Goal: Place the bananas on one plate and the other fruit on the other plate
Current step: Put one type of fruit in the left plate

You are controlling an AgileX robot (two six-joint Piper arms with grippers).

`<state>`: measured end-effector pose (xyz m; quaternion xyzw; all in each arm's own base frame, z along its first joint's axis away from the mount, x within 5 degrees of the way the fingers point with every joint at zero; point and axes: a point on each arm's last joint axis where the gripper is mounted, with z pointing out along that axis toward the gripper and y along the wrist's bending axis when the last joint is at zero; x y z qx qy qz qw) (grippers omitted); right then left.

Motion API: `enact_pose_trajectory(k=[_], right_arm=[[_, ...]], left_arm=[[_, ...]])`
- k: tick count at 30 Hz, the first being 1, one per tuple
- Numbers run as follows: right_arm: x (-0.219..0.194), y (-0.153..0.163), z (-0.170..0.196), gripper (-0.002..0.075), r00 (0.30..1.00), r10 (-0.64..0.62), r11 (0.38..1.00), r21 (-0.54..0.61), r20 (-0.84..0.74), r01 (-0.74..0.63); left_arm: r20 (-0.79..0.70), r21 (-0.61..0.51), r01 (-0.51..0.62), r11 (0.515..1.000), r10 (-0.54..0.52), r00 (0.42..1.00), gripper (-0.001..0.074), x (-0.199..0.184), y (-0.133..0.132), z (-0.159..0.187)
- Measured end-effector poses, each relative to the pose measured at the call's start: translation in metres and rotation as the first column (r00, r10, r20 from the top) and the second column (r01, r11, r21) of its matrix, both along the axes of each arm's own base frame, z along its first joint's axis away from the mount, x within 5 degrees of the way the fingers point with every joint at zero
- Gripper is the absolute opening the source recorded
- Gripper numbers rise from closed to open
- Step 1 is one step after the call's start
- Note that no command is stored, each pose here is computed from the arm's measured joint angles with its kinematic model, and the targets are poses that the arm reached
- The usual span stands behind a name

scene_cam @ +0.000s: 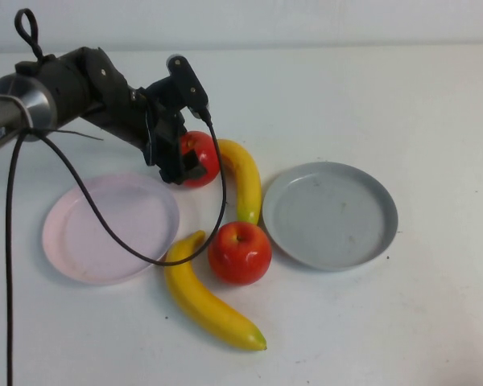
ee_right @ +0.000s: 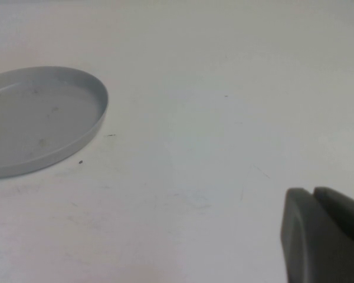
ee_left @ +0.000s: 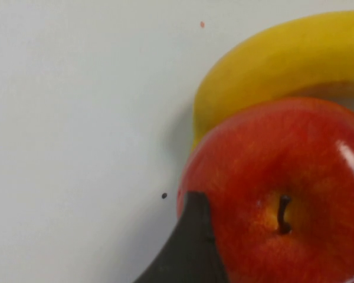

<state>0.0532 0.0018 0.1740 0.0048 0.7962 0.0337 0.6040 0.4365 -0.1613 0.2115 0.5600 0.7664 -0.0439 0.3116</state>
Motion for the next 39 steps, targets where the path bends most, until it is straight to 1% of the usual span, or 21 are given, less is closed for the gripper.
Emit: enact_pose_trajectory(k=[4,6,9,12,15,18,21,24,27,29,32,36,39], right_arm=[[0.000,0.000,0.000,-0.0015,1.000,0.000,1.000,0.000,0.000,0.000],[0.000,0.000,0.000,-0.0015,1.000,0.000,1.000,0.000,0.000,0.000],[0.000,0.000,0.000,-0.0015,1.000,0.000,1.000,0.000,0.000,0.000],[0.000,0.000,0.000,-0.0015,1.000,0.000,1.000,0.000,0.000,0.000],[0.000,0.000,0.000,-0.0015,1.000,0.000,1.000,0.000,0.000,0.000],[0.000,0.000,0.000,-0.0015,1.000,0.000,1.000,0.000,0.000,0.000],[0.000,0.000,0.000,-0.0015,1.000,0.000,1.000,0.000,0.000,0.000],[0.000,0.000,0.000,-0.0015,1.000,0.000,1.000,0.000,0.000,0.000],[0.000,0.000,0.000,-0.0015,1.000,0.000,1.000,0.000,0.000,0.000],[0.000,0.000,0.000,-0.0016,1.000,0.000,1.000,0.000,0.000,0.000],[0.000,0.000,0.000,-0.0015,1.000,0.000,1.000,0.000,0.000,0.000],[0.000,0.000,0.000,-0.0015,1.000,0.000,1.000,0.000,0.000,0.000],[0.000,0.000,0.000,-0.0015,1.000,0.000,1.000,0.000,0.000,0.000]], left_arm=[[-0.040,-0.014,0.009,1.000,-0.009,0.999,0.0580,-0.003,-0.001,0.001],[-0.088,-0.027,-0.003,1.000,0.000,0.996,0.0580,-0.005,-0.002,0.004],[-0.167,-0.058,-0.071,0.996,0.060,0.984,0.0580,-0.010,-0.002,0.014],[-0.186,-0.099,-0.146,0.984,0.126,0.974,0.0580,-0.017,-0.001,0.041],[-0.135,-0.119,-0.187,0.975,0.171,0.976,0.0579,-0.030,0.006,0.081],[-0.058,-0.097,-0.225,0.970,0.220,0.974,0.0579,-0.048,0.019,0.121],[0.019,-0.057,-0.274,0.960,0.276,0.961,0.0579,-0.064,0.032,0.144],[0.077,-0.015,-0.344,0.939,0.344,0.936,0.0579,-0.078,0.046,0.153],[0.115,0.014,-0.390,0.921,0.386,0.915,0.0578,-0.086,0.055,0.149],[0.110,0.025,-0.407,0.913,0.402,0.909,0.0578,-0.090,0.058,0.142],[0.030,0.048,-0.454,0.890,0.453,0.891,0.0578,-0.094,0.060,0.122],[-0.093,0.139,-0.495,0.858,0.509,0.856,0.0578,-0.097,0.067,0.086],[-0.125,0.165,-0.505,0.847,0.526,0.841,0.0578,-0.098,0.071,0.071]])
